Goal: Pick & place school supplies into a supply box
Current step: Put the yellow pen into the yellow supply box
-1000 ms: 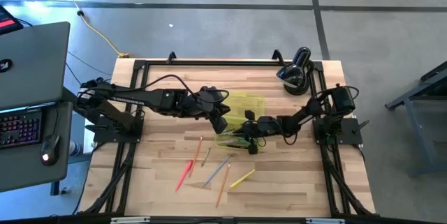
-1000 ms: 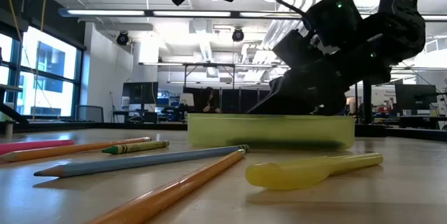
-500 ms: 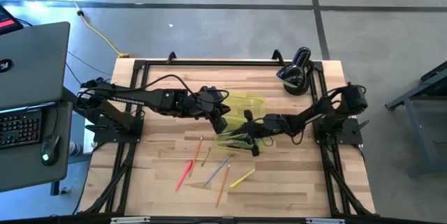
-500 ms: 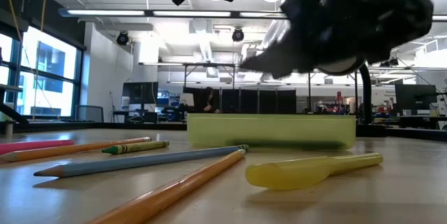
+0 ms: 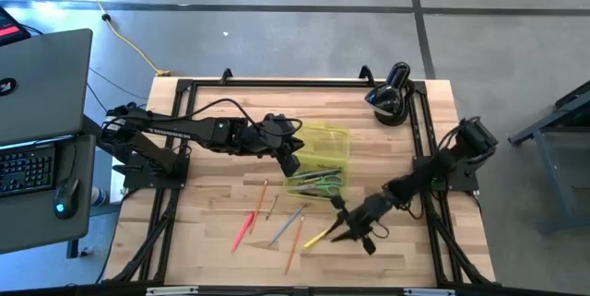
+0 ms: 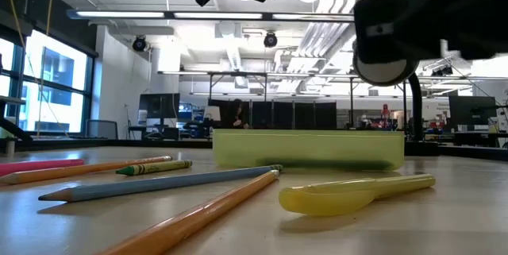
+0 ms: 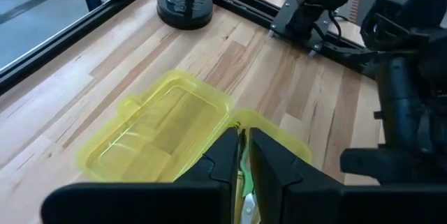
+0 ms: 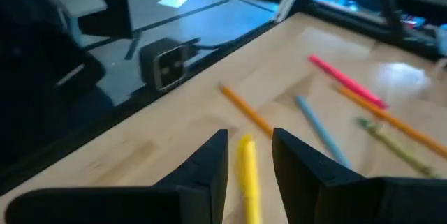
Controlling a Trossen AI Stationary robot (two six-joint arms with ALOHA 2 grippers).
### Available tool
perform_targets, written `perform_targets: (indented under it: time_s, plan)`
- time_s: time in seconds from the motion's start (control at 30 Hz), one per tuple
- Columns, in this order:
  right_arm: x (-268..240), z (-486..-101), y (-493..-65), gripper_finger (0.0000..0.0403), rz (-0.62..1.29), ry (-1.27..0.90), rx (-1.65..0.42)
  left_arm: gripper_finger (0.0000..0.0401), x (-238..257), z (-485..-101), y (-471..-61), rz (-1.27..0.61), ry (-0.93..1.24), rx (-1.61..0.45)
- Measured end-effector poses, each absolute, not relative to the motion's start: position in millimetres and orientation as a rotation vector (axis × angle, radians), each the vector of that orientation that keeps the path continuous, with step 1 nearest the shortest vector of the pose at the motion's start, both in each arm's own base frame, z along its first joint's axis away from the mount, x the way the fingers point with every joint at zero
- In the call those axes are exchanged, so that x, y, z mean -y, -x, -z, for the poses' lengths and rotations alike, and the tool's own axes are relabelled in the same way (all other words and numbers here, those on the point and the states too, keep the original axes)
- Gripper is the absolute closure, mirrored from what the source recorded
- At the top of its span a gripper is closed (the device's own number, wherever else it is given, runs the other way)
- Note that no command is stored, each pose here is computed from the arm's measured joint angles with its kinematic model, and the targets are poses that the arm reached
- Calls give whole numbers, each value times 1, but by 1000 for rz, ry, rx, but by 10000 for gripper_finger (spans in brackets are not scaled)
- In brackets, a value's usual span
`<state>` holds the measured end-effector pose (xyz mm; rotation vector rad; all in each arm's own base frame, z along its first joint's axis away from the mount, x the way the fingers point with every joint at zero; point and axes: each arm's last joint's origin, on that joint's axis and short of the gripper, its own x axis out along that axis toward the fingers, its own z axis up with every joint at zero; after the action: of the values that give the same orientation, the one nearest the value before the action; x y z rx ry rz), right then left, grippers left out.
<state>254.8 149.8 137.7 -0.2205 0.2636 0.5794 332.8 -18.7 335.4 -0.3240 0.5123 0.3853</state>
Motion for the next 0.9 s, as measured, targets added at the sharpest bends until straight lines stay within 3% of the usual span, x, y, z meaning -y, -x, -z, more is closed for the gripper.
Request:
perform_targets:
  time_s: [0.53,0.9]
  plan:
    - [-147,-74,-266,303,-522,236,-345,334,19,-335,-333,-364,340,-518]
    - [-136,-63,-270,309,-560,227,-396,334,19,-335,-333,-364,339,-519]
